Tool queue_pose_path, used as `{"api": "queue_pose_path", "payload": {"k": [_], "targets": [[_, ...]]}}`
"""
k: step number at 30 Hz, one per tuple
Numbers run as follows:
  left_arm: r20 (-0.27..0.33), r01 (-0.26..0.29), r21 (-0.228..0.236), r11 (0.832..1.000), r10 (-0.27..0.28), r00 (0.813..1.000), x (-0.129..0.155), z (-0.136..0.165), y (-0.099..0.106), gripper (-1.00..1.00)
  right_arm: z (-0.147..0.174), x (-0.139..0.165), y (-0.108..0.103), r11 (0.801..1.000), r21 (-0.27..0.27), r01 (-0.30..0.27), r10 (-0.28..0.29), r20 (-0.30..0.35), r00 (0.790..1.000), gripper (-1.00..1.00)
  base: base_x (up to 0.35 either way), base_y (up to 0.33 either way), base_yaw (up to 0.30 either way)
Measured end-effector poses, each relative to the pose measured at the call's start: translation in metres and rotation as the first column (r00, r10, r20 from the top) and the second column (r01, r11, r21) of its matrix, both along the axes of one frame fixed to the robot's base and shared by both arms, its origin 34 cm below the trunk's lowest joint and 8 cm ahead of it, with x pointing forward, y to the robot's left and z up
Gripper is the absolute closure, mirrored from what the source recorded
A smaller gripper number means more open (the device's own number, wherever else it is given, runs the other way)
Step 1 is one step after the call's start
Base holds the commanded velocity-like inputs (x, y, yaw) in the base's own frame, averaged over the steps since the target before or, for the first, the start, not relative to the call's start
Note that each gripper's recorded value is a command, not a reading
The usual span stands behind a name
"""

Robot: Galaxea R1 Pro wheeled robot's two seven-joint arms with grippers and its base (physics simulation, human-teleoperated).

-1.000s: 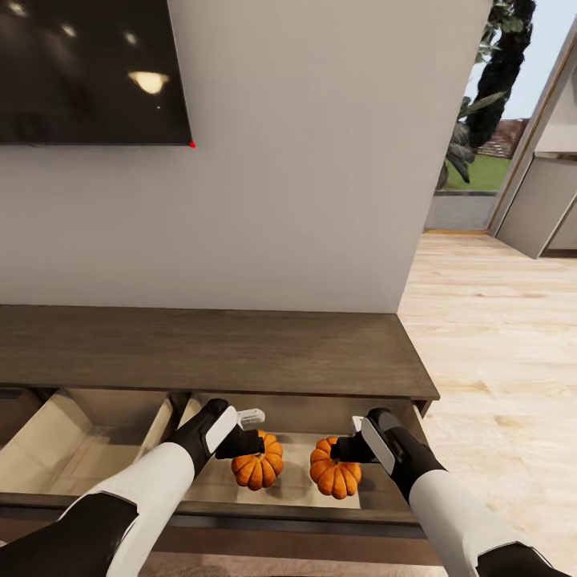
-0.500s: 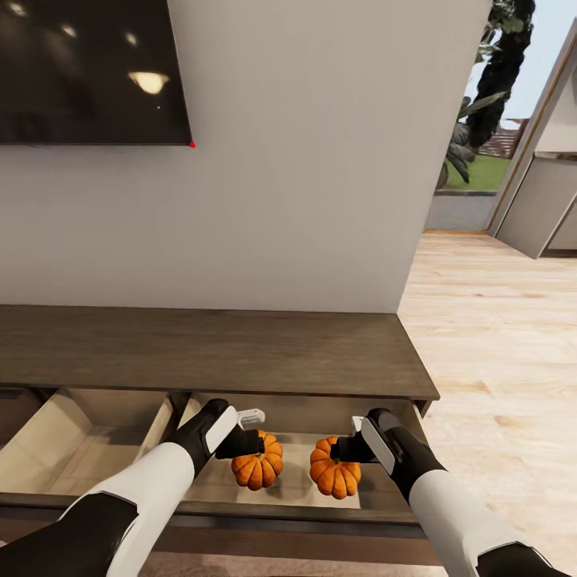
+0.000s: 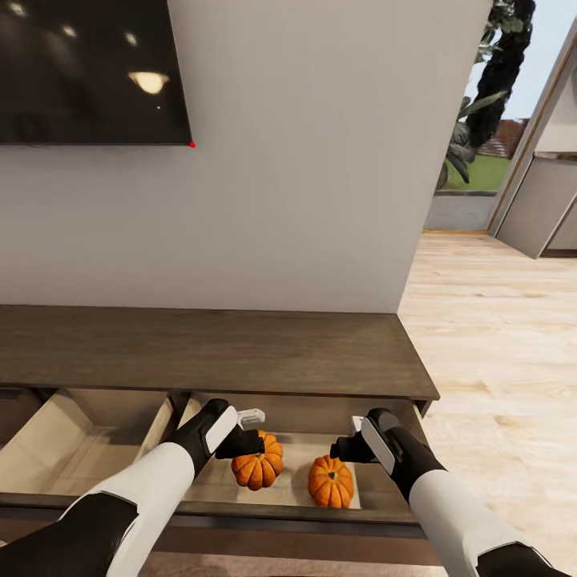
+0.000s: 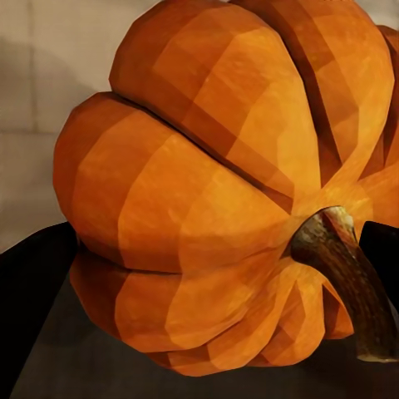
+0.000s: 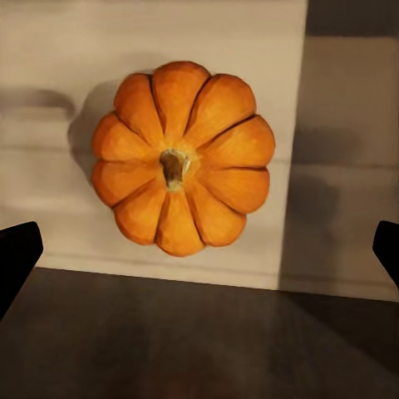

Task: Place each of the two pumpkins and all three candles from the living room inside a cabinet in the living room (use any cabinet), then make sure every cabinet is closed, and position the cauldron so it is next to a table in the living room.

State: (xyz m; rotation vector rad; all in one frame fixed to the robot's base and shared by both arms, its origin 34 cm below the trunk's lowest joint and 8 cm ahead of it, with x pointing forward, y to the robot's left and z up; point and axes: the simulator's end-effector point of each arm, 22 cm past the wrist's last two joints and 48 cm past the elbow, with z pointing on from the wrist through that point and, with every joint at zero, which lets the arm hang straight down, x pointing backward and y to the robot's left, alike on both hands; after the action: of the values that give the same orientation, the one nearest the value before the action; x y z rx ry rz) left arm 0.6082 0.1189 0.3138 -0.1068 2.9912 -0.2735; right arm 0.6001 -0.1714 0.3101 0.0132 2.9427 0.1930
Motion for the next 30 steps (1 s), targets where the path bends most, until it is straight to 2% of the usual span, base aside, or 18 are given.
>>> {"api": "queue_pose_path", "payload": {"k": [9,19,30], "targets": [[0.0,0.0,0.0,1.0,0.0,1.0,0.0,0.0,0.0,1.0,0.0,0.0,0.0,1.0,0.0,0.0,0.0,0.0,1.0,-1.0,0.0,0.0,0.0],[-0.041,0.0,0.001,1.0,0.0,0.999,-0.009,-0.023,0.0,1.0,-0.022,-0.009,0.0,1.0,0.0,0.0,0.0,-0.041,0.999,-1.0,0.0,0.0,0.0],[-0.039,0.0,0.0,1.0,0.0,0.999,-0.008,-0.022,0.0,1.0,-0.022,-0.008,0.0,1.0,0.0,0.0,0.0,-0.04,0.999,-1.0,0.0,0.0,0.0]]}}
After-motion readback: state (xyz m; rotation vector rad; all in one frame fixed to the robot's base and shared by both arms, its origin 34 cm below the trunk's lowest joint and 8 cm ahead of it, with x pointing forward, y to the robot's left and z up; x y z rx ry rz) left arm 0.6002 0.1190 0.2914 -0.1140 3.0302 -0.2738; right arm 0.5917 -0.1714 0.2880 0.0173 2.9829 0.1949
